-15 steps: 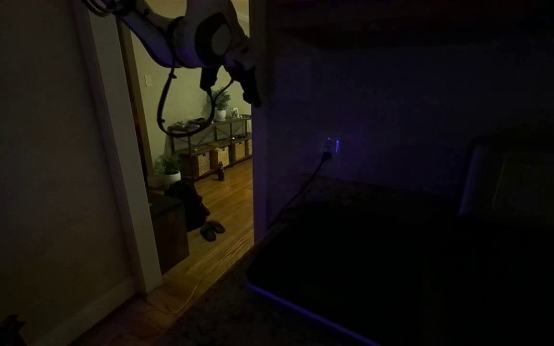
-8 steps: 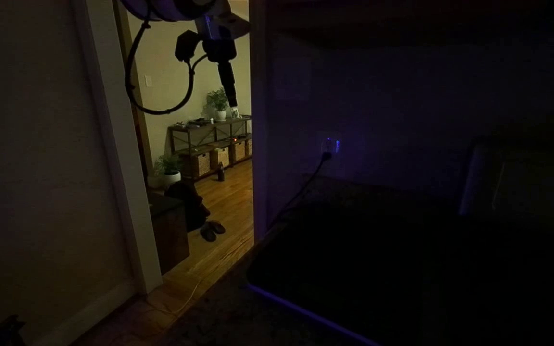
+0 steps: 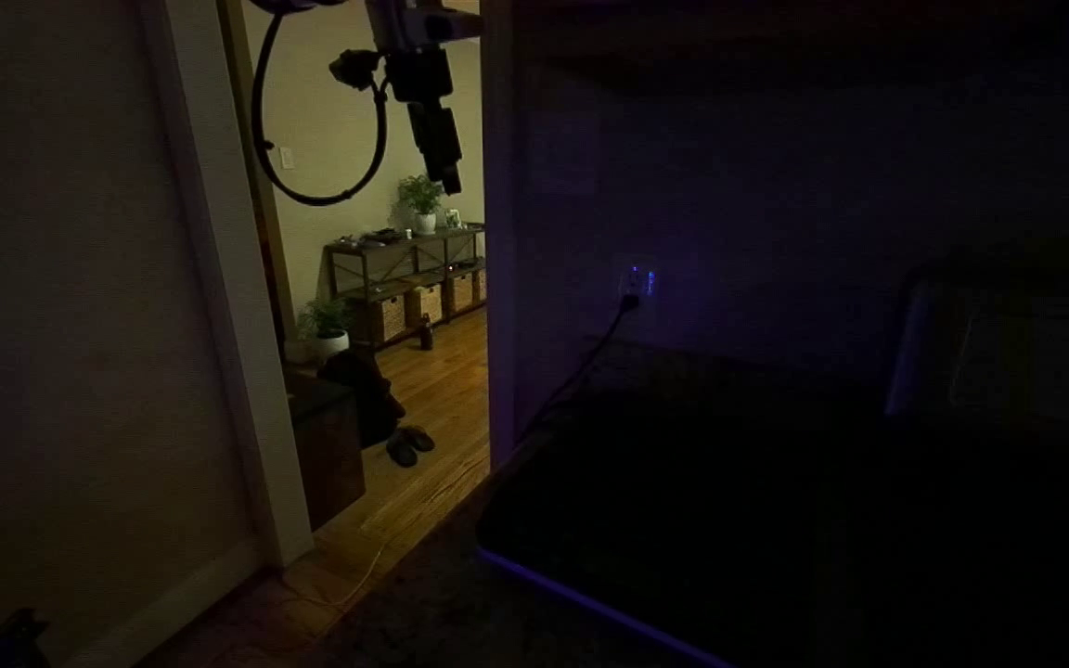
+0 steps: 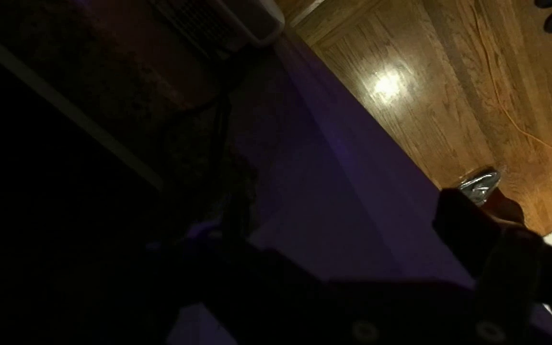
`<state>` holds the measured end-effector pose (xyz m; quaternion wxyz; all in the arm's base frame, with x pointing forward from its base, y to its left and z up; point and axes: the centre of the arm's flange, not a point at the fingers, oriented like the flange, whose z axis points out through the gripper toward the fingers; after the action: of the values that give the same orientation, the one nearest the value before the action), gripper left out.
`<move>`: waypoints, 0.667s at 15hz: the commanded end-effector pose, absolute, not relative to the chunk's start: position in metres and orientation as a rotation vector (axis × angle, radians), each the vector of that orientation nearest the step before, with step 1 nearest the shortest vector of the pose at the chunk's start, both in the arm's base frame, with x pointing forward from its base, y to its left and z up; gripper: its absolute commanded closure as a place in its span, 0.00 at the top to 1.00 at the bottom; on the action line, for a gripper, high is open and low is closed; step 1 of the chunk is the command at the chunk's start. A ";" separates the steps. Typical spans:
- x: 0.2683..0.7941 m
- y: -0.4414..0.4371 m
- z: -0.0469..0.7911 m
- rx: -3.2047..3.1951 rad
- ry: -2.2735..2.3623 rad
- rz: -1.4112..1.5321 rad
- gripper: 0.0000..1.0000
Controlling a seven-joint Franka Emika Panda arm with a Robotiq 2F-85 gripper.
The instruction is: Turn off the left switch
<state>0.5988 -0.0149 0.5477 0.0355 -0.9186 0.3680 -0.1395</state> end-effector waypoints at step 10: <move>0.599 -0.008 0.547 -2.857 1.094 -0.441 1.00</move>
<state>0.5989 -0.0079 0.5473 0.0253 -0.9240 0.3538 -0.1427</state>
